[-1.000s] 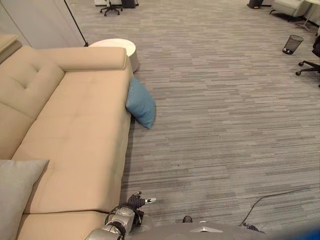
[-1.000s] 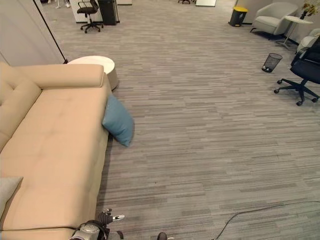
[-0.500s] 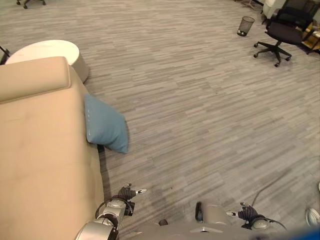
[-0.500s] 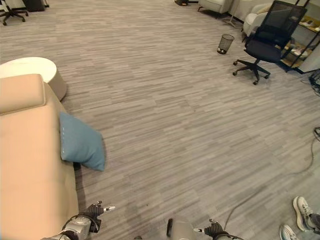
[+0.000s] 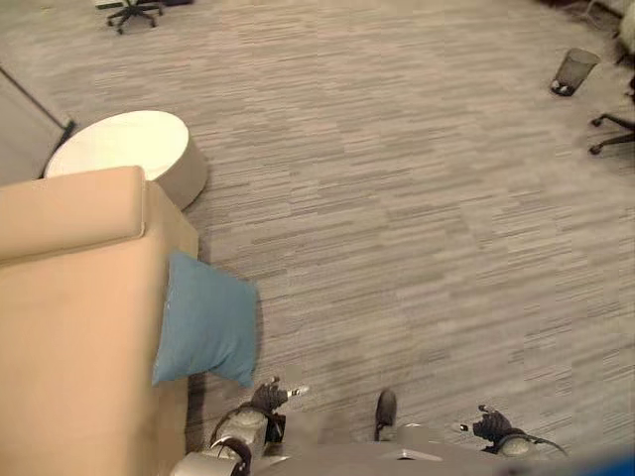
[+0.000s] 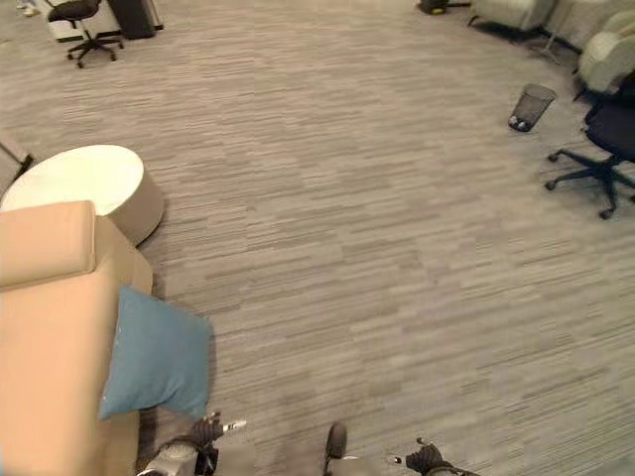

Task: Pick up all the scattered cushions and arrange them neatly on the sofa.

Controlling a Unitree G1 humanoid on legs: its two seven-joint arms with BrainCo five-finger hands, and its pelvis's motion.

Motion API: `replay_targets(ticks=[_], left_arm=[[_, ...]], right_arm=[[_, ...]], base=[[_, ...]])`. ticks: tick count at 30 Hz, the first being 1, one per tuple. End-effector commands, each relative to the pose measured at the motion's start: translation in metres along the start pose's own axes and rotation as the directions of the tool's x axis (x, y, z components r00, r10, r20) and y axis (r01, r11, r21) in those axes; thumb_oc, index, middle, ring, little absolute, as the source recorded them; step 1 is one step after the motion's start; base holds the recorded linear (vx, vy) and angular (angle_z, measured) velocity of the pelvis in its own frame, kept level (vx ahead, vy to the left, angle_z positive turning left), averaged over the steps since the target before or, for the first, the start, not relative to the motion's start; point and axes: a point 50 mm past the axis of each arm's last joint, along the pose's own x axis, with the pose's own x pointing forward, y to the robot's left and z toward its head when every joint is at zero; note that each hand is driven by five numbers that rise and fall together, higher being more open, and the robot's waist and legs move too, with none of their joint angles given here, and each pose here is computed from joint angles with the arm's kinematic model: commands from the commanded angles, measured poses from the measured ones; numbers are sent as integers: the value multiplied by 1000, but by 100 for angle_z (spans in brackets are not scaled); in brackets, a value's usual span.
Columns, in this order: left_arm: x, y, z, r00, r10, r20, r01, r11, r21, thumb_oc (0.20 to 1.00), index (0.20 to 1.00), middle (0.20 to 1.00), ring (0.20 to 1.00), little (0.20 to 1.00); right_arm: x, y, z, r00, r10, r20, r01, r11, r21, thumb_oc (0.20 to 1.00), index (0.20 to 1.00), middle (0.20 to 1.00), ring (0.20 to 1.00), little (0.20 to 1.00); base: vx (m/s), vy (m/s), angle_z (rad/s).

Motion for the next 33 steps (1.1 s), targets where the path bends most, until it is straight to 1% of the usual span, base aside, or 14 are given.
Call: replay_targets(ticks=[1,6,8,14,15,16,17,18,22,28,33], left_arm=[[-6,-15,-26,997,-46,-69,49,998,42,1000,1000,1000,1000,1000],[-6,-19,-24,996,-60,-70,66,995,79,1000,1000,1000,1000,1000],[-8,-18,-34,993,-56,-100,64,995,71,1000,1000,1000,1000,1000],[-11,-12,-48,989,-32,-148,39,998,49,1000,1000,1000,1000,1000],[-11,-11,-48,989,-29,-147,35,999,39,1000,1000,1000,1000,1000],[-11,-6,-50,988,-20,-152,26,999,38,1000,1000,1000,1000,1000],[-9,0,-43,991,-3,-132,10,999,48,1000,1000,1000,1000,1000],[-9,5,-42,991,11,-130,-4,998,56,1000,1000,1000,1000,1000],[-8,11,-40,992,23,-127,-13,997,75,1000,1000,1000,1000,1000],[-5,9,-26,996,15,-84,-7,996,85,1000,1000,1000,1000,1000],[-5,7,-27,997,10,-81,-5,998,63,1000,1000,1000,1000,1000]], right_arm=[[-1,-26,-18,996,-83,-28,82,996,-26,1000,1000,1000,1000,1000],[-4,-21,-31,994,-75,-74,74,997,-15,1000,1000,1000,1000,1000],[-5,-12,-33,995,-49,-85,48,999,-21,1000,1000,1000,1000,1000],[-3,-2,-23,999,-6,-54,3,999,-51,1000,1000,1000,1000,1000],[-3,-3,-19,999,-2,-45,-1,998,-61,1000,1000,1000,1000,1000],[2,-26,-10,998,-36,-55,32,997,-70,1000,1000,1000,1000,1000],[2,-20,-2,999,-21,-31,19,998,-59,1000,1000,1000,1000,1000],[3,-22,1,999,-27,-22,26,997,-68,1000,1000,1000,1000,1000],[4,-21,6,1000,-14,-5,14,997,-73,1000,1000,1000,1000,1000],[3,-27,5,1000,-26,6,26,1000,-10,1000,1000,1000,1000,1000],[3,-32,0,999,-42,-5,42,999,6,1000,1000,1000,1000,1000]], base=[[189,-60,34],[180,-3,30],[268,113,33],[162,128,12],[101,121,4],[141,125,-4],[140,95,-6],[129,86,18],[140,6,102],[113,-151,175],[73,-196,88]])
